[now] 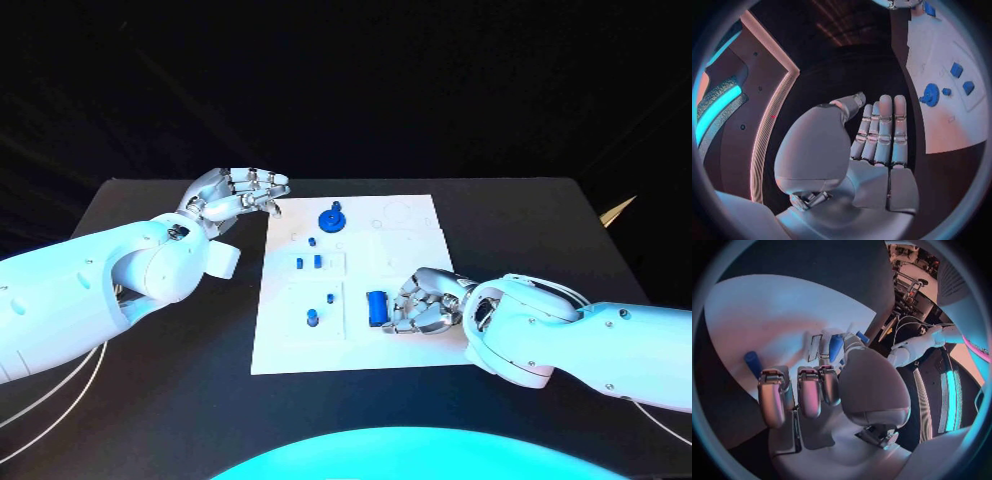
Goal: Assemble the parts on the task board
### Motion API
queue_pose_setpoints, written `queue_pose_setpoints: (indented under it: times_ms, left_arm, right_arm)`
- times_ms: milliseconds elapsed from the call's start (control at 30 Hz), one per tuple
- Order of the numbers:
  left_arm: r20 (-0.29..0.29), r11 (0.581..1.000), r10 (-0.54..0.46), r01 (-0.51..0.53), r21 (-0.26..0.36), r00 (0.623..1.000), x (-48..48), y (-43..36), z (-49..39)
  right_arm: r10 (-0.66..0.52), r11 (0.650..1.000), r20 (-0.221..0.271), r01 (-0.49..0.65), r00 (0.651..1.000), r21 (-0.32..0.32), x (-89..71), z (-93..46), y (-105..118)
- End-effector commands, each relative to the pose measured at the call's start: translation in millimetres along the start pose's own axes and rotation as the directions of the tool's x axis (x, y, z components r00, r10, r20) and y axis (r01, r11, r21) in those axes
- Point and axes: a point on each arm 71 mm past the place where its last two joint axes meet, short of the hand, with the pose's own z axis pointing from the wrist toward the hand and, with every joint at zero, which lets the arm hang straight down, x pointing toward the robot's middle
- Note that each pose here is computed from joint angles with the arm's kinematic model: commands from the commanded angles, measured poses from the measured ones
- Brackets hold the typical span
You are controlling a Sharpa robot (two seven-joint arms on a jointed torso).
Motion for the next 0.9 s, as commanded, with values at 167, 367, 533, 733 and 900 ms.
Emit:
queue_pose_setpoints:
  times_ms: [167,367,533,733,900]
  left_arm:
    - [-0.013,1.000,-0.008,0.008,0.005,1.000,1.3,-0.9,-0.1]
    - [-0.012,1.000,-0.008,0.008,0.006,1.000,1.0,-0.9,-0.3]
    - [-0.011,1.000,-0.007,0.007,0.007,1.000,0.9,-0.9,-0.3]
    - [-0.015,1.000,-0.009,0.009,0.009,1.000,1.8,-0.9,-0.2]
    - [-0.017,1.000,-0.010,0.010,0.011,1.000,2.4,-1.1,-0.3]
  right_arm:
    - [-0.014,1.000,-0.010,0.014,1.000,-0.022,-0.3,-2.9,-1]
    - [0.008,1.000,0.026,-0.007,1.000,-0.023,-5.6,-8.1,-6]
    - [0.072,0.996,0.095,-0.067,0.993,-0.052,-21.7,-16.5,-9]
    - [0.061,0.998,0.206,-0.054,0.977,-0.037,-58.3,-27.5,-27]
    - [-0.009,1.000,0.258,0.003,0.966,0.021,-76.4,-33.2,-50]
